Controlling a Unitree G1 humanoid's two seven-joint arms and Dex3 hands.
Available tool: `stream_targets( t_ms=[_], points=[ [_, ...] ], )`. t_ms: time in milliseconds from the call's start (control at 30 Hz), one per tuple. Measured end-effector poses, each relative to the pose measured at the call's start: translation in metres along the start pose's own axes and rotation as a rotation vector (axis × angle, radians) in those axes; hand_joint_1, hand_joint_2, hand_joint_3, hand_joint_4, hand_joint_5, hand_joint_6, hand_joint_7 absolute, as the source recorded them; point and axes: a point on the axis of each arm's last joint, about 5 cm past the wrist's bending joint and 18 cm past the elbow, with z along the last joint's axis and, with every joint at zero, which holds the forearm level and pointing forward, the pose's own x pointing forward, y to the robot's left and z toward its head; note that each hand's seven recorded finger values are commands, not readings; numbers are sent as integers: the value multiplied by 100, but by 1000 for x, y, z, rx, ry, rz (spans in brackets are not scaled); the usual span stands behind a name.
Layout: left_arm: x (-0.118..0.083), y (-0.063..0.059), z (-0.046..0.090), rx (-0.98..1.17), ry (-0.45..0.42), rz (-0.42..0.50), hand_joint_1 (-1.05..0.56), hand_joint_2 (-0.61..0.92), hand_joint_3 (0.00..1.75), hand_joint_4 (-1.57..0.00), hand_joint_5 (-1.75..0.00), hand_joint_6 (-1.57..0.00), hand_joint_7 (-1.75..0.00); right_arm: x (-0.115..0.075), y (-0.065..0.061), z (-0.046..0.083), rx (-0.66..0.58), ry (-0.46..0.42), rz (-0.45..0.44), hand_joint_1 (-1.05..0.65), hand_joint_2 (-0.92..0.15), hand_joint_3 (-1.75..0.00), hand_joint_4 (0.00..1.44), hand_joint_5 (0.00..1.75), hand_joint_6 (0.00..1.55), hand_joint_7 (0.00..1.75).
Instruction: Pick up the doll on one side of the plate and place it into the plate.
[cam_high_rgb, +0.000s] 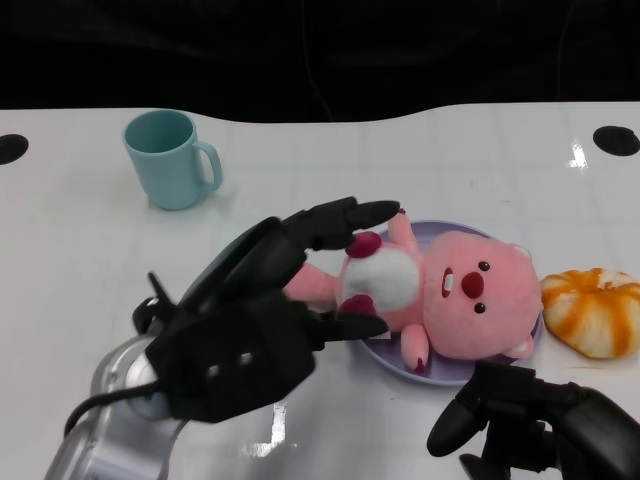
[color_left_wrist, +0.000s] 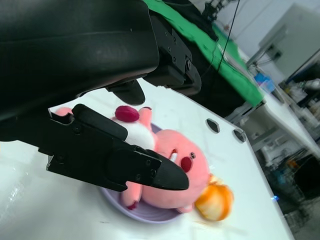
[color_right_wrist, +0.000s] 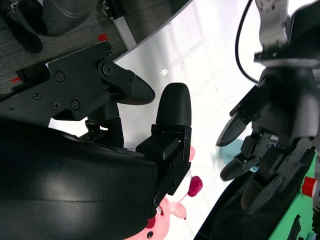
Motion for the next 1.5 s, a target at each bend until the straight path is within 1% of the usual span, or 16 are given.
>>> stream_targets(
  t_ms=[100, 133, 167, 200, 233, 267, 333, 400, 500, 600, 633, 733, 900, 1000, 1167, 1500],
  points=[
    [-12, -3, -5, -114, -32, 60, -25, 87, 21, -25, -133, -53, -78, 0, 0, 0, 0, -2, 1, -17, -68, -93, 61, 167, 55, 130],
    [-15, -4, -7, -145, -39, 79, -21, 72, 53, -30, -137, -52, -90, 0, 0, 0, 0, -1, 1, -16, -68, -92, 61, 167, 55, 130],
    [-18, -5, -8, -165, -40, 94, -20, 62, 74, -32, -138, -51, -95, 0, 0, 0, 0, -1, 1, -16, -68, -92, 61, 167, 55, 130],
    [-20, -5, -8, -180, -43, 106, -19, 56, 85, -33, -139, -51, -97, 0, 0, 0, 0, -1, 2, -16, -68, -92, 61, 167, 55, 130],
    [-22, -5, -8, -188, -46, 114, -13, 47, 113, -45, -137, -57, -106, 0, 0, 0, 0, -2, 2, -16, -68, -92, 61, 167, 55, 130],
    [-25, -6, -8, -193, -48, 132, -10, 42, 127, -52, -135, -60, -111, 0, 0, 0, 1, -3, 3, -16, -68, -92, 61, 167, 54, 130],
    [-34, -7, -7, -204, -50, 165, -7, 40, 140, -65, -134, -68, -120, 0, 1, 0, 2, -3, 3, -16, -68, -92, 60, 167, 54, 130],
    [-42, -8, -8, -226, -41, 183, -7, 40, 141, -71, -135, -71, -124, 0, 1, 0, 3, -3, 4, -16, -68, -92, 60, 167, 54, 130],
    [-53, -10, -7, -325, -14, 207, -9, 46, 134, -82, -144, -80, -125, 1, 1, 0, 5, -4, 7, -16, -68, -92, 60, 167, 54, 131],
    [-65, -11, -2, -430, 35, 209, -14, 35, 146, -89, -155, -89, -127, 1, 2, 1, 5, -6, 11, -16, -68, -92, 61, 167, 54, 131],
    [-68, -11, -1, -454, 52, 207, -15, 30, 152, -90, -162, -89, -134, 1, 2, 1, 6, -6, 12, -17, -68, -92, 61, 167, 54, 131],
    [-79, -11, 4, -514, 91, 205, -16, 27, 161, -94, -172, -89, -151, 1, 3, 1, 6, -7, 14, -17, -68, -92, 61, 167, 54, 131],
    [-99, -14, 9, -706, 189, 186, -13, 32, 156, -96, -175, -83, -164, 1, 3, 1, 6, -6, 14, -17, -68, -92, 62, 166, 54, 131],
    [-106, -15, 10, -758, 231, 183, -12, 33, 155, -97, -175, -80, -169, 1, 2, 1, 3, -5, 14, -18, -67, -92, 61, 166, 54, 130],
    [-111, -14, 7, -775, 259, 161, -13, 33, 154, -97, -175, -80, -172, -1, 1, 0, -1, 1, 6, -17, -66, -92, 62, 164, 55, 130],
    [-113, -14, -13, -866, 343, 97, -13, 31, 156, -98, -175, -82, -169, -3, 0, 0, -10, -18, -6, -15, -68, -92, 61, 165, 55, 129]
  ],
)
